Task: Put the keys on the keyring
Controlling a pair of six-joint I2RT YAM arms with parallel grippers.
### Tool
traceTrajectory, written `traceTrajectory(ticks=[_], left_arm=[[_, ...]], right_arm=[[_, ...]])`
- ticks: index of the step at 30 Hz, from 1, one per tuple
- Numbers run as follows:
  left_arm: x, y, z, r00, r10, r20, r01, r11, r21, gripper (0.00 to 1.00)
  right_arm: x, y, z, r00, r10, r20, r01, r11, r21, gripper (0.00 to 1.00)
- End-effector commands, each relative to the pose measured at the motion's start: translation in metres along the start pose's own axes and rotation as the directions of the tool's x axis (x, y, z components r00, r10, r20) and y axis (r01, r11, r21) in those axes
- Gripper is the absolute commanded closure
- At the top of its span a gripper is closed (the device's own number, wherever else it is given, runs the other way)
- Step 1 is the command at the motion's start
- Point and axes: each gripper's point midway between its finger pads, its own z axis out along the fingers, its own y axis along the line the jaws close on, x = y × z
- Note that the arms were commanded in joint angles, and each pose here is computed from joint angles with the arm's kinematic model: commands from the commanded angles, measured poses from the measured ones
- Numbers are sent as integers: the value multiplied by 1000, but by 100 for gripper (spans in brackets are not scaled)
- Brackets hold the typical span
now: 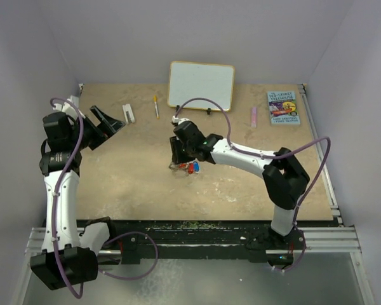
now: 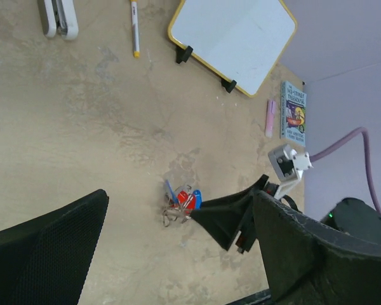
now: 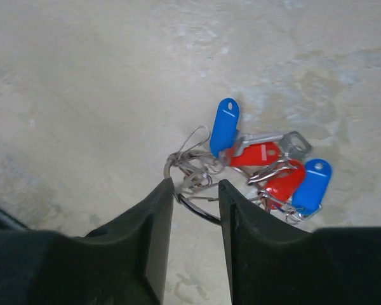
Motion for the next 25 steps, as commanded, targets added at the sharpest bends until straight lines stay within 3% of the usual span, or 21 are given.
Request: traceTrajectory(ticks=[1, 2, 5, 7, 9, 10, 13, 20, 25], left_arm=[[-20, -5, -8, 986, 132, 99, -131, 991, -15, 2], [-22, -4, -9, 984, 145, 108, -143, 989, -23, 2], [-25, -1, -11, 976, 176, 127, -172, 984, -46, 2], [-28, 1, -12, 971, 198, 136, -191, 980, -60, 2], [-31, 2, -13, 965, 218, 145, -209, 975, -72, 2], [-33, 1, -14, 962, 226, 150, -218, 973, -73, 2], [-32, 1, -14, 960, 232, 157, -223, 972, -71, 2], [-34, 2, -17, 950, 253, 181, -243, 967, -76, 2], [-34, 2, -18, 948, 261, 182, -251, 965, -78, 2]], right_arm=[[-48, 52, -48, 983, -8, 183, 41, 983, -177, 46], [-48, 50, -57, 981, -8, 194, 44, 982, -183, 40], [-66, 28, -86, 951, 27, 309, 2, 995, -95, 32], [-73, 10, -107, 923, 80, 377, -71, 997, -37, 18], [-68, -5, -124, 908, 124, 400, -132, 991, -7, 15], [-67, -16, -130, 899, 120, 421, -146, 989, 28, 2], [-56, -46, -150, 891, 96, 444, -171, 976, 133, 0], [-40, -76, -172, 870, 89, 485, -212, 955, 206, 1], [-49, -72, -192, 833, 91, 545, -200, 969, 144, 1]])
